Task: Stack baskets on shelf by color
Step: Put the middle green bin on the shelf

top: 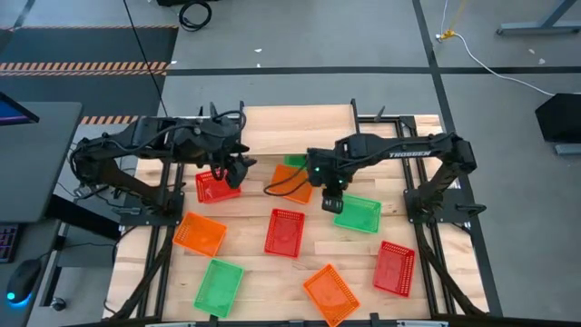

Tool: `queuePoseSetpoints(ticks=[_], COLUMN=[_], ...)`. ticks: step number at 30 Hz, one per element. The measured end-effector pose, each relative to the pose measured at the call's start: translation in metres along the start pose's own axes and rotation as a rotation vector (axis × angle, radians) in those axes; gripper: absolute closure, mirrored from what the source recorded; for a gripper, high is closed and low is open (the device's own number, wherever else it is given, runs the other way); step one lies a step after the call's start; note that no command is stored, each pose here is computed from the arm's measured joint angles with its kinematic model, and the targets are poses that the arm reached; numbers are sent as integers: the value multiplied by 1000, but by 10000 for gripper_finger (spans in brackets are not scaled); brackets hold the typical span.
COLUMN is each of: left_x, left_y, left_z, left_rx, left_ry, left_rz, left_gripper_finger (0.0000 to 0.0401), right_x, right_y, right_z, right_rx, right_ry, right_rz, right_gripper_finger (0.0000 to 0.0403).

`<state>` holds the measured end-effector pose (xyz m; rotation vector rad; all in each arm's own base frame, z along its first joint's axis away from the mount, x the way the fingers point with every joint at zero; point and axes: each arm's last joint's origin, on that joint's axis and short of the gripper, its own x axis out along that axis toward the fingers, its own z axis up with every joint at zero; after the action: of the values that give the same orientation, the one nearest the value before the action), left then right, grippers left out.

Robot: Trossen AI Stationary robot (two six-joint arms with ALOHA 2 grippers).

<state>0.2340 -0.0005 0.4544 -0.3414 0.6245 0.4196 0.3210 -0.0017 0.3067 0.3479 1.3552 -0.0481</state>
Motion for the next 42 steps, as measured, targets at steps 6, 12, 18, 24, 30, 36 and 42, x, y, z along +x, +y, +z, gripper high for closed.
queuePoseSetpoints(ticks=[6,12,18,24,30,36,42], left_x=[-2,-1,-1,-1,-1,-1,-1], left_y=[3,3,2,2,1,1,1], left_z=[-4,2,10,11,10,10,10], left_rx=[50,148,167,162,160,159,140], left_ry=[37,-29,-102,-106,-103,-102,-102], left_rz=[23,38,19,9,-2,-1,-2], left_gripper_finger=[185,185,194,197,202,200,206], right_x=[6,19,44,71,75,80,99], right_y=[2,34,64,72,72,62,48], right_z=[-26,-47,-68,-99,-130,-145,-158], right_rx=[299,330,389,453,394,300,256], right_ry=[175,164,198,268,218,176,175], right_rz=[-93,-74,-101,-215,-303,-267,-253], right_gripper_finger=[197,175,183,187,187,187,187])
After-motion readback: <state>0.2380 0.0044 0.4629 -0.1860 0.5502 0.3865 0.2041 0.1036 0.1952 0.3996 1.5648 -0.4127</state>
